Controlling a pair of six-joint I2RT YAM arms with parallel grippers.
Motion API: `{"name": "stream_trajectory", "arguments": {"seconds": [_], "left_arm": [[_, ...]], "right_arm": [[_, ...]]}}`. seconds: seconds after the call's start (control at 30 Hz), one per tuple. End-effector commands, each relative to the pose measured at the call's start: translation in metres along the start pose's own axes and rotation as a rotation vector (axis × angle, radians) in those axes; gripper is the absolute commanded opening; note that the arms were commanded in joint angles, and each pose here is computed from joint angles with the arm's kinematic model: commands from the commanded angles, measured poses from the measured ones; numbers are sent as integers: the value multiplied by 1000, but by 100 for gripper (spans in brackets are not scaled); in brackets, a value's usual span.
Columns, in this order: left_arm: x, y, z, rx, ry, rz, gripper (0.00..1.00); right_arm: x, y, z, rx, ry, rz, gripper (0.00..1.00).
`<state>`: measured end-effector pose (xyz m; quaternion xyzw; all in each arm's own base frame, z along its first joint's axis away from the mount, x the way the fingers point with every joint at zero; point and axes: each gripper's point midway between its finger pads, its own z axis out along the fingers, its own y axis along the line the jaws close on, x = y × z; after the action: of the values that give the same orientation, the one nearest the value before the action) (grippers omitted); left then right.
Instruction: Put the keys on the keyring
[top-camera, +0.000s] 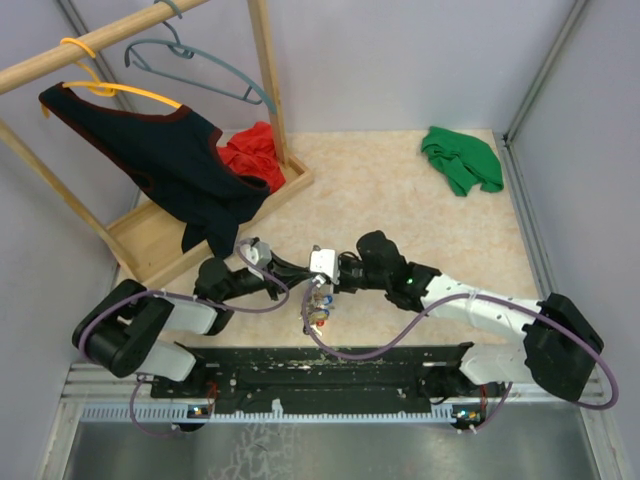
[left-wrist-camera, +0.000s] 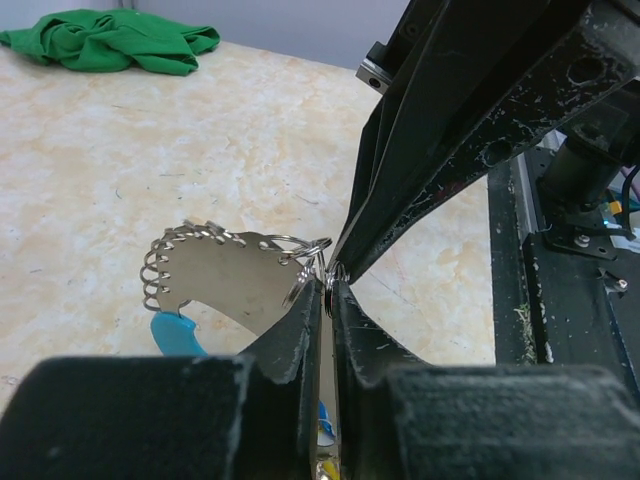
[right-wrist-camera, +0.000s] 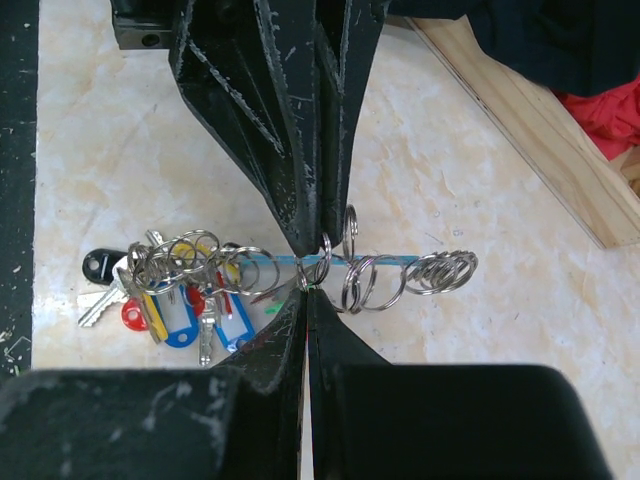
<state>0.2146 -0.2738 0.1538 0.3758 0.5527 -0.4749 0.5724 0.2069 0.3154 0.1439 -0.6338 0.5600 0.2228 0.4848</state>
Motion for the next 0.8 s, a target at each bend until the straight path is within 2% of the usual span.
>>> {"name": "stream_trajectory", "arguments": {"seconds": [0.0, 0.07, 0.27, 0.77], "left_arm": [[-10, -5, -1, 14, -51, 40, 18], [-7, -6, -2, 20, -45, 42, 23], [-1, -11, -1, 61, -24, 48, 29], [5, -18, 2, 138, 27, 54, 30]], "right_arm": [[-30, -16, -9, 45, -53, -52, 0], [-36, -19, -10, 41, -55, -69, 0], [-46, -25, -15, 39, -60, -98, 0], [-58, -31, -18, 20, -48, -141, 0]]}}
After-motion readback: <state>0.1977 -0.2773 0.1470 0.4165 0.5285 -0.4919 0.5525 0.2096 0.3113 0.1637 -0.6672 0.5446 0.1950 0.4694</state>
